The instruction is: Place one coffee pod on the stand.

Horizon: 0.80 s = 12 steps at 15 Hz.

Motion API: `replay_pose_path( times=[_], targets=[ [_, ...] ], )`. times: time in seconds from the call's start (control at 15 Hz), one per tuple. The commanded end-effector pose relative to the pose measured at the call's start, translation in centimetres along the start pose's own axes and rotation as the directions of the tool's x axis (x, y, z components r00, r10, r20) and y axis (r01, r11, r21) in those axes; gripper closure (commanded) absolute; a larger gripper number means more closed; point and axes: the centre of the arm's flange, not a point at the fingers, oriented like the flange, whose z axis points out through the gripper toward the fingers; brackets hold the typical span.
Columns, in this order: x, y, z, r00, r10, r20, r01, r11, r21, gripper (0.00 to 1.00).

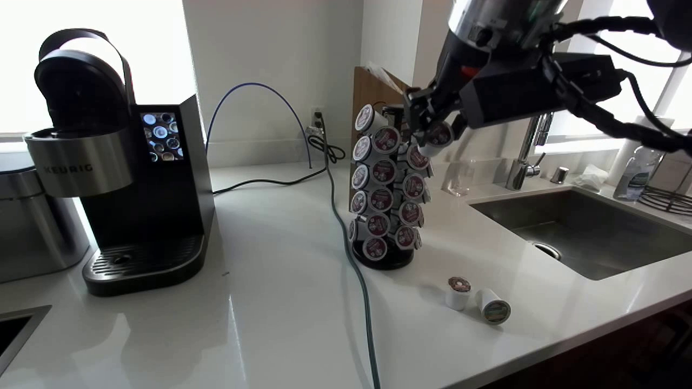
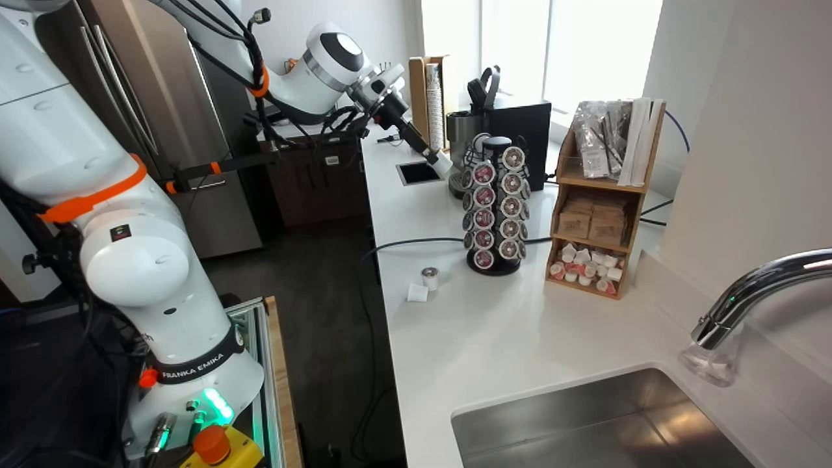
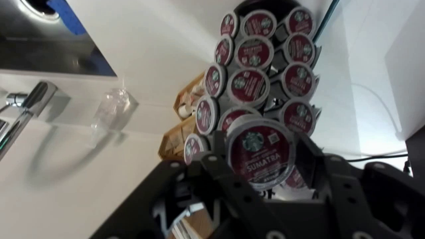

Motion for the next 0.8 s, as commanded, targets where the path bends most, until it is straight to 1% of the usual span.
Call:
replay_pose_path(
  times=[0.0,0.13,0.27,0.47,0.53,0.6,0.73],
  targets=[
    [0.6,1.7,-1.6,0.992,-0.051,-0.119,0.048,0.999,-0.025,0.71],
    [0.8,1.9,-1.9,0.986,-0.066,-0.151,0.064,0.998,-0.022,0.71],
    [0.6,2.0,-1.8,0.979,-0.097,-0.177,0.092,0.995,-0.037,0.71],
    [-0.2,2.3,-1.3,0.959,-0.166,-0.231,0.156,0.986,-0.065,0.71],
    [-0.6,2.4,-0.8,0.955,-0.180,-0.236,0.171,0.984,-0.059,0.71],
    [0.8,1.6,-1.5,0.967,-0.159,-0.198,0.150,0.987,-0.062,0.46],
    [0.3,1.7,-1.0,0.962,-0.182,-0.205,0.172,0.983,-0.068,0.46]
  ],
)
